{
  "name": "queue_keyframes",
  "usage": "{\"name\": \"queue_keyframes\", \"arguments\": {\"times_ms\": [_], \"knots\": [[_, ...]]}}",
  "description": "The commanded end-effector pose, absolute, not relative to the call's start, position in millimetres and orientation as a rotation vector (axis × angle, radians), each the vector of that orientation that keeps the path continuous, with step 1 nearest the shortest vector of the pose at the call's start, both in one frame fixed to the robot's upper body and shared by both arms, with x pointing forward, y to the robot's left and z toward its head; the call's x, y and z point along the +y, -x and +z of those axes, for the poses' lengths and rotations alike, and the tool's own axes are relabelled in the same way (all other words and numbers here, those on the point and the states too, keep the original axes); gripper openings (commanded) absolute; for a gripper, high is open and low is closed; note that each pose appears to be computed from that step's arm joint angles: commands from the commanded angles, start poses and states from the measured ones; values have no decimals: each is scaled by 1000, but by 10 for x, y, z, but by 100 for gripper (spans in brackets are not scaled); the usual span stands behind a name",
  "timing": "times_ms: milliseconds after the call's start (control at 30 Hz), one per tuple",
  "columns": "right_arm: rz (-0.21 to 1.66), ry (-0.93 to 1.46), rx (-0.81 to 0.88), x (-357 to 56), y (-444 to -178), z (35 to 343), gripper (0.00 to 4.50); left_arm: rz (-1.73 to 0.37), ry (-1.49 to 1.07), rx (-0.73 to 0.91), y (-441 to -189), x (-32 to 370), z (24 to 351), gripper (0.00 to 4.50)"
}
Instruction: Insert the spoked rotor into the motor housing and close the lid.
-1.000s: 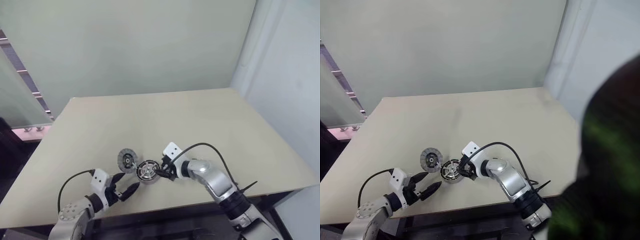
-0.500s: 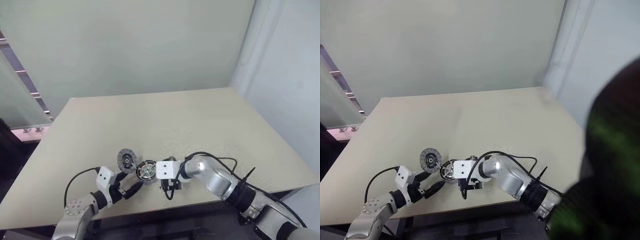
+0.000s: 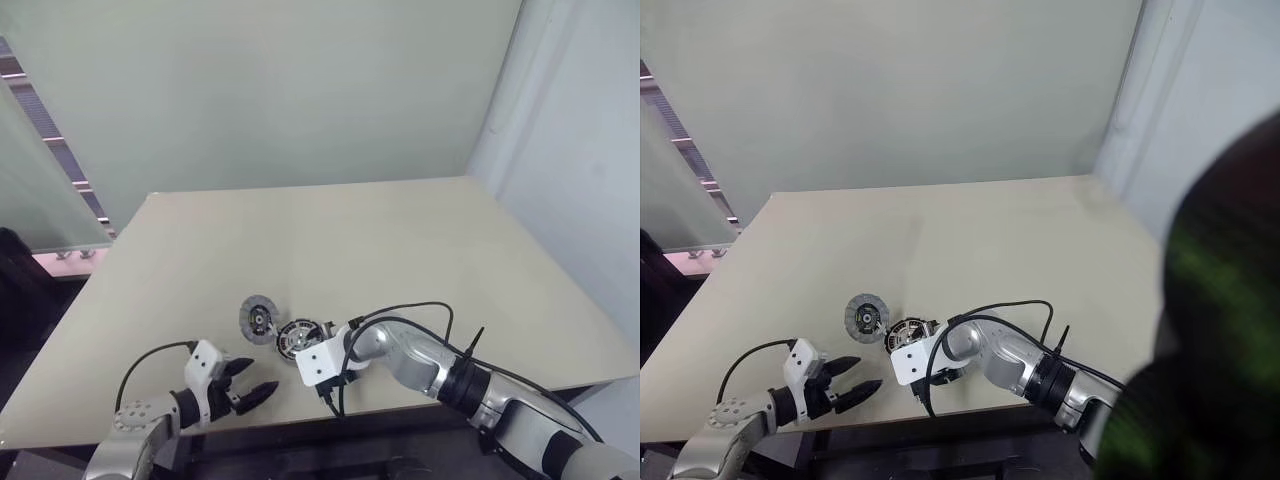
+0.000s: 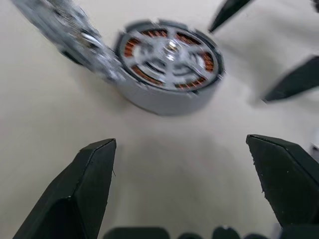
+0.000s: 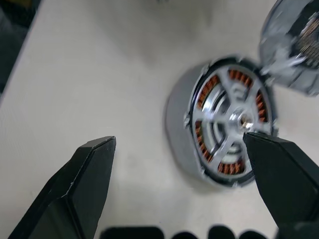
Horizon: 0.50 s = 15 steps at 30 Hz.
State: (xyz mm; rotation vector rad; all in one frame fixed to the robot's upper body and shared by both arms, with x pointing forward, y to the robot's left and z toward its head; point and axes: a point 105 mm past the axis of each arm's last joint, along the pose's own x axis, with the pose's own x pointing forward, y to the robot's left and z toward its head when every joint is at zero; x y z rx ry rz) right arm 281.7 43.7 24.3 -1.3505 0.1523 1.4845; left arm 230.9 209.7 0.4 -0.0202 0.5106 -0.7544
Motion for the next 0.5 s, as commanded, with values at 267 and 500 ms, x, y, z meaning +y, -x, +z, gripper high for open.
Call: {"name": "queue_keyframes", "arguments": {"times_ms": [267, 500], "knots": [[1446, 1446, 122, 490, -2913, 251, 447, -826, 4, 493, -2321, 1975, 136, 450], [1439, 1442, 156, 466, -2922, 127, 277, -821, -5, 481, -2328, 1971, 139, 450]]}}
